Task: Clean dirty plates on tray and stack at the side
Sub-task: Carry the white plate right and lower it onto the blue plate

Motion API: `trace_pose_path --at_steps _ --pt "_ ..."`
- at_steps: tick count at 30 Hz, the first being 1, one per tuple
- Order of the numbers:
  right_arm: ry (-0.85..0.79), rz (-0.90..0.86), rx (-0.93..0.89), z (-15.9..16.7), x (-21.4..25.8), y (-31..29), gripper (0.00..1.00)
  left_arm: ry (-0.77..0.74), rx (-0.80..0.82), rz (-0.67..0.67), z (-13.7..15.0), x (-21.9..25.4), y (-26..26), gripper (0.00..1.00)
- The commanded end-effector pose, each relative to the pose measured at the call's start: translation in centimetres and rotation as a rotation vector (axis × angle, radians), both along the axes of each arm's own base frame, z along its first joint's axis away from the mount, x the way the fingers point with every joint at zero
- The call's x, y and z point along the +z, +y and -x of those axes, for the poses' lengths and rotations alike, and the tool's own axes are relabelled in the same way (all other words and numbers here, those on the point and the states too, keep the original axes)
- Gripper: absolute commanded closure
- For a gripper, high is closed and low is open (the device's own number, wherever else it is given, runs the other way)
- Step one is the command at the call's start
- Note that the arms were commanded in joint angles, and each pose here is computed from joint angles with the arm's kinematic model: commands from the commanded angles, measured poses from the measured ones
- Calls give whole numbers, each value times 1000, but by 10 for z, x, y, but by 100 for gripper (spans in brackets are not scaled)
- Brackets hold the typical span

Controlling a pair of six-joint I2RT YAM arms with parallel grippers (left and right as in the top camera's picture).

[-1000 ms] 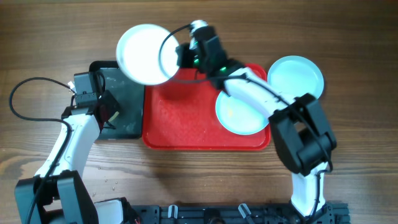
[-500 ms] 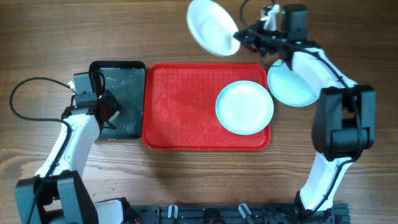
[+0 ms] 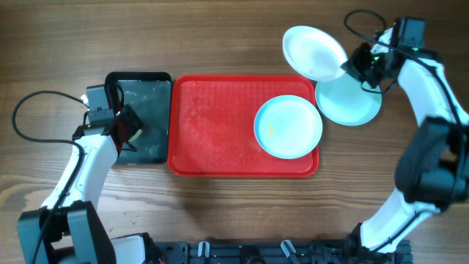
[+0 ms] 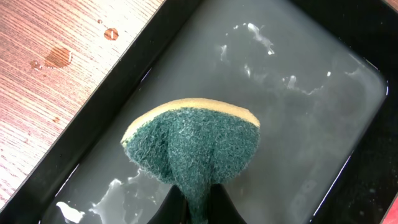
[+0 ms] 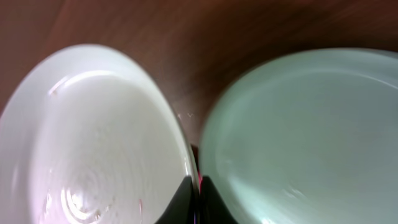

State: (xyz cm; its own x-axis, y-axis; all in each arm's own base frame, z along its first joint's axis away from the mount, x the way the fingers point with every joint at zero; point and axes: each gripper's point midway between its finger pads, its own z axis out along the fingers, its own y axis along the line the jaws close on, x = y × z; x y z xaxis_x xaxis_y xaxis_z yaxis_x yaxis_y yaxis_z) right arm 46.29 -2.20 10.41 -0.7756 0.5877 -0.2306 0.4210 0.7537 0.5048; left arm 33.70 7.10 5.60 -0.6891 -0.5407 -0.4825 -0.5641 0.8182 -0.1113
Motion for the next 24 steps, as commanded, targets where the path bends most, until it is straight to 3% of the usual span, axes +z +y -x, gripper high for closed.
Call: trace_pose_path --at_steps 1,9,24 --pt "-8 356 -110 24 44 -57 96 -26 9 8 -1 6 0 96" --pt "220 451 -133 79 5 -72 96 -26 8 9 -1 6 0 96" --pt "233 521 -164 88 -31 -83 96 -28 3 20 -1 6 -2 96"
